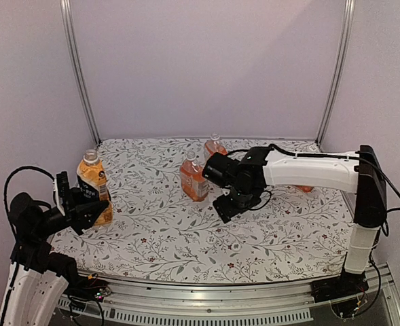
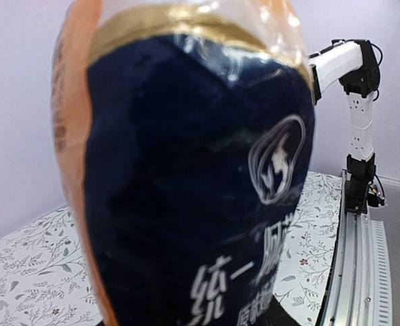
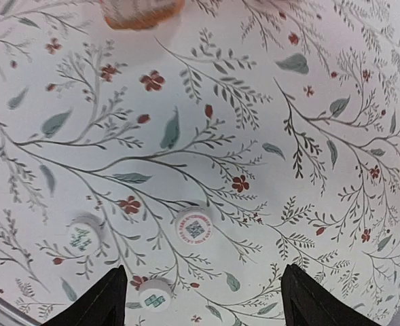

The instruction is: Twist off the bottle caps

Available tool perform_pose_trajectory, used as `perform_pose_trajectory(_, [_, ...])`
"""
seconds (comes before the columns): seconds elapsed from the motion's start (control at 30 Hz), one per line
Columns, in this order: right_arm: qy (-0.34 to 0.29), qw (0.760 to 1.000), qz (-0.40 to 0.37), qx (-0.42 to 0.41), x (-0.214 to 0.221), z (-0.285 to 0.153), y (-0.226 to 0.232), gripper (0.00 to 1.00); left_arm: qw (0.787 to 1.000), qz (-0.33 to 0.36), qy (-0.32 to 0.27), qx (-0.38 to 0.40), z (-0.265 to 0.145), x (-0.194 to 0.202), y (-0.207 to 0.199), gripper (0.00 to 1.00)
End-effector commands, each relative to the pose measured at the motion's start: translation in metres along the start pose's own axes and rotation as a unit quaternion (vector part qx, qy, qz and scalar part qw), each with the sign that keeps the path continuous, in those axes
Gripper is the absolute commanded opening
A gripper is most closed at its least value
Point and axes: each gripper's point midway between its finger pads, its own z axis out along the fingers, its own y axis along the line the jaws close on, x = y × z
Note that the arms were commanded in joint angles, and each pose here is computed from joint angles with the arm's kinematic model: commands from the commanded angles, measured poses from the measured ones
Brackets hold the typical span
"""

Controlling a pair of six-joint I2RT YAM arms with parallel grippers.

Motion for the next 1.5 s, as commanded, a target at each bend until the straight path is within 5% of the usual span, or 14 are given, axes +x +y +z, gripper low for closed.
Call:
perform_pose_trajectory(0.0, [-0.254,0.954,-0.116,-0.108,-0.064,-0.153,0.068,0.79,1.000,-0.006,-0.003,0.027,0.000,0.004,-0.008,0.39])
perform_pose_trajectory(0.1, [-0.398,0.847,-0.238,-0.260,-0.068,-0.255,0.145,0.83,0.999,-0.008,-0.002,0.035,-0.001,0.004,-0.011,0.39])
perform_pose_trajectory(0.17, [-0.466,0.778,-0.250,-0.340,-0.075,-0.311,0.171,0.86,0.999,-0.008,-0.002,0.035,-0.001,0.004,-0.011,0.39])
perform_pose_trajectory(0.3, [-0.513,0.718,-0.205,-0.423,-0.103,-0.371,0.201,0.86,0.999,-0.008,-0.002,0.035,-0.001,0.005,-0.011,0.39])
perform_pose_trajectory(0.67, [-0.498,0.717,-0.141,-0.467,-0.148,-0.353,0.277,0.81,0.999,0.013,-0.016,0.040,-0.002,-0.003,-0.014,0.39])
perform_pose_trajectory(0.77, [-0.481,0.720,-0.143,-0.479,-0.145,-0.341,0.286,0.70,0.999,0.016,-0.018,0.040,-0.003,-0.004,-0.015,0.39])
perform_pose_trajectory(0.93, [-0.457,0.729,-0.134,-0.492,-0.141,-0.328,0.293,0.36,0.999,0.014,-0.017,0.041,-0.003,-0.003,-0.015,0.39])
perform_pose_trajectory(1.13, [-0.446,0.730,-0.142,-0.498,-0.135,-0.324,0.294,0.25,0.999,0.013,-0.016,0.041,-0.003,-0.003,-0.014,0.41])
perform_pose_trajectory(1.33, [-0.461,0.745,-0.132,-0.464,-0.138,-0.325,0.270,0.20,0.999,0.006,-0.016,0.029,-0.002,-0.002,-0.010,0.98])
perform_pose_trajectory(1.47, [-0.475,0.766,-0.108,-0.419,-0.141,-0.324,0.225,0.17,1.000,0.005,-0.016,0.024,-0.002,-0.002,-0.009,1.00])
